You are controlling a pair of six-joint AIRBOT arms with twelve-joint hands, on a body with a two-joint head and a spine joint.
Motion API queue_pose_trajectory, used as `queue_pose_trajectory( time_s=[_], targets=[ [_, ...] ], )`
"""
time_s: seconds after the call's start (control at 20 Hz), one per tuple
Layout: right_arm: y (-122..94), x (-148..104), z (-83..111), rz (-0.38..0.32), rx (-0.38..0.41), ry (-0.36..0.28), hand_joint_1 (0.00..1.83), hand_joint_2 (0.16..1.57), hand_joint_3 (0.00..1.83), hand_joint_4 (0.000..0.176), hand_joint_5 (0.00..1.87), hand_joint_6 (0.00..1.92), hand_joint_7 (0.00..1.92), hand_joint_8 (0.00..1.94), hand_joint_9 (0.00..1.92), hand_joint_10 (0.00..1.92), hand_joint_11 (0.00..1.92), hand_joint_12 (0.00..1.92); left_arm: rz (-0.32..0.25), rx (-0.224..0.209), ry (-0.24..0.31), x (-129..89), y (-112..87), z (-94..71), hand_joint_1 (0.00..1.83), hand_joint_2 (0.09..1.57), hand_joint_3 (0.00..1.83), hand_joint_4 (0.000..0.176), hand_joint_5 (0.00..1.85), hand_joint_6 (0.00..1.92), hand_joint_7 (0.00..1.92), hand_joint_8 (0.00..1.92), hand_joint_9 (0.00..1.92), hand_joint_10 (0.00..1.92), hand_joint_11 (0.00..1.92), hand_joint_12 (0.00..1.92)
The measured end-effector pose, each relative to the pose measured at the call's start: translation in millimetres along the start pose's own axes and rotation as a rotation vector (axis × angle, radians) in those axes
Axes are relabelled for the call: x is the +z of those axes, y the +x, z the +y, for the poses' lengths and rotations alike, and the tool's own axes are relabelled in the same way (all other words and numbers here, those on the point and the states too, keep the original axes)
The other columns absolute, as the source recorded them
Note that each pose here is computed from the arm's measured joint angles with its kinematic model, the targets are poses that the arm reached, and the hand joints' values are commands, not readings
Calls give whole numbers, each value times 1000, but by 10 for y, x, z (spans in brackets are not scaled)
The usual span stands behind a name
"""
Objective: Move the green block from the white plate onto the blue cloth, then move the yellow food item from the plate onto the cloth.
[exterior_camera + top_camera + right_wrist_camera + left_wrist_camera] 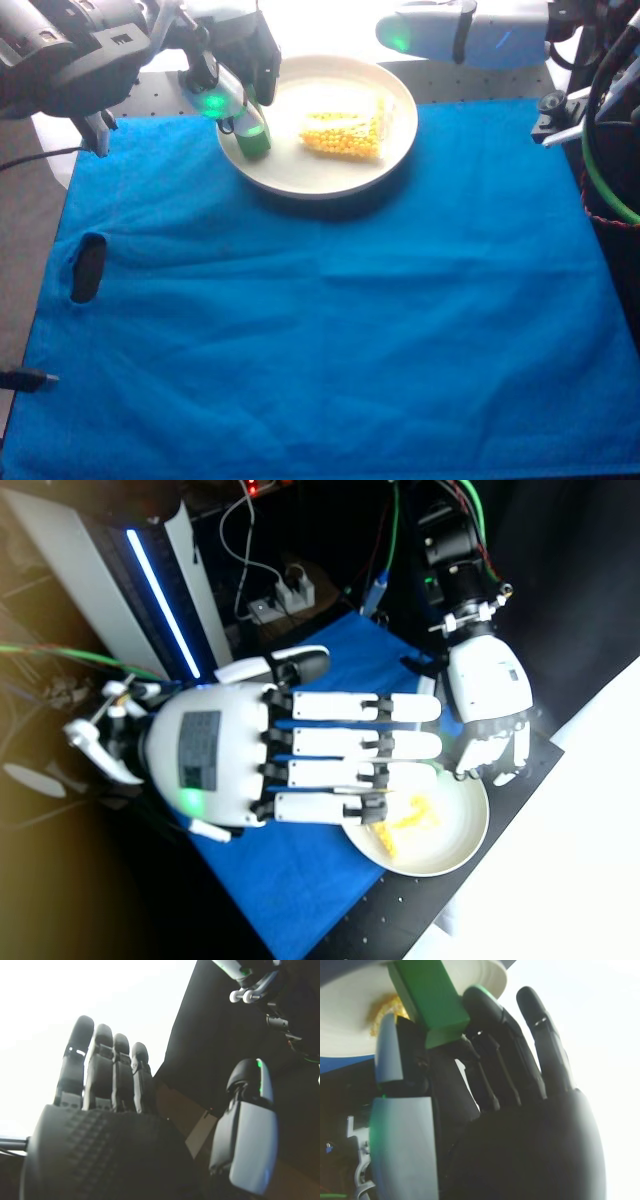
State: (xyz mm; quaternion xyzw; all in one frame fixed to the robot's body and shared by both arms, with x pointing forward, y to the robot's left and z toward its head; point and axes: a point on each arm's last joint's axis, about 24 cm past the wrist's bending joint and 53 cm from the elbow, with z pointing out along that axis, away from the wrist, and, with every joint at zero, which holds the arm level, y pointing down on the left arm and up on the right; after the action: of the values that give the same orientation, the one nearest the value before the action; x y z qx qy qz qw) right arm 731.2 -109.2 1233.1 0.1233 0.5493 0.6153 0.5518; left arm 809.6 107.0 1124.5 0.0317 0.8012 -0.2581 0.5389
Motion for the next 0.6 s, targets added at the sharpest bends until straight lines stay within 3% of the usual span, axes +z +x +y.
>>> queue_pose_trajectory(
  time_s=[0.05, 0.1, 0.15, 0.2, 0.25, 0.3, 0.35, 0.4, 0.45, 0.5, 0.55, 0.6],
  targets=[
    [9, 3, -1, 0, 2, 0, 587, 870, 2, 23, 291, 2, 446, 11, 374, 7, 0, 1070, 0, 0, 0, 0, -1, 0, 1141, 1077, 0, 0, 1062, 830, 777, 388, 654, 2, 36, 1140],
    [12, 3, 0, 1, 2, 0, 593, 858, 0, 24, 300, 2, 441, 4, 368, 3, 0, 1030, -1, 0, 0, 1, -12, -5, 1119, 1075, 0, 0, 1069, 826, 685, 123, 612, 0, 54, 1334],
    [17, 4, 1, 3, 1, -1, 593, 858, 0, 24, 300, 2, 441, 4, 368, 3, 0, 1030, -1, 0, -3, 1, -29, -6, 1119, 1075, 0, 0, 1069, 826, 685, 123, 612, 0, 54, 1334],
    [28, 6, 1, 4, 3, -1, 568, 828, 0, 30, 310, 2, 436, 0, 354, 0, 0, 974, -8, -1, -5, -16, -81, -3, 1148, 1027, 6, 0, 1194, 604, 924, 335, 646, 864, 344, 1654],
    [35, 7, 4, 5, 2, -3, 568, 828, 0, 30, 310, 2, 436, 0, 354, 0, 0, 974, -19, -4, 0, -45, -149, -8, 1148, 1027, 6, 0, 1194, 604, 924, 335, 646, 864, 344, 1654],
    [33, 7, 1, 5, 3, -1, 578, 827, 0, 32, 308, 0, 429, 0, 346, 0, 0, 944, -37, -7, 9, -76, -234, -22, 1162, 1018, 4, 0, 1217, 563, 934, 564, 591, 1325, 425, 1769],
    [33, 7, 1, 4, 3, -1, 569, 827, 0, 30, 294, 0, 408, 0, 342, 0, 0, 936, -50, -8, 18, -115, -301, -36, 1239, 1087, 4, 0, 1257, 320, 867, 1197, 566, 1454, 420, 1842],
    [33, 7, 2, 5, 3, -2, 591, 825, 0, 20, 298, 2, 409, 5, 362, 6, 0, 980, -65, -8, 31, -175, -362, -45, 1254, 1124, 2, 0, 1153, 430, 852, 1381, 629, 1368, 444, 1766],
    [33, 7, 2, 4, 3, -2, 591, 825, 0, 20, 298, 2, 409, 5, 362, 6, 0, 980, -69, -8, 37, -204, -378, -53, 1254, 1124, 2, 0, 1153, 430, 852, 1381, 629, 1368, 444, 1766],
    [34, 7, 2, 5, 3, -2, 557, 834, 1, 22, 291, 0, 419, 5, 370, 7, 0, 1000, -71, -1, 40, -242, -398, -55, 1244, 1152, 0, 0, 1038, 612, 838, 1431, 676, 1293, 514, 1619],
    [34, 7, 2, 5, 3, -2, 581, 836, 0, 14, 298, 2, 437, 6, 387, 9, 0, 1026, -79, 23, 50, -279, -454, -100, 1263, 1116, 0, 0, 1036, 621, 967, 1250, 871, 1039, 720, 1335],
    [33, 7, 1, 5, 3, -1, 560, 842, 3, 18, 278, 0, 420, 1, 388, 8, 0, 1027, -88, 28, 57, -295, -498, -124, 1268, 1104, 0, 0, 1062, 574, 997, 1204, 935, 973, 787, 1245]
  ],
)
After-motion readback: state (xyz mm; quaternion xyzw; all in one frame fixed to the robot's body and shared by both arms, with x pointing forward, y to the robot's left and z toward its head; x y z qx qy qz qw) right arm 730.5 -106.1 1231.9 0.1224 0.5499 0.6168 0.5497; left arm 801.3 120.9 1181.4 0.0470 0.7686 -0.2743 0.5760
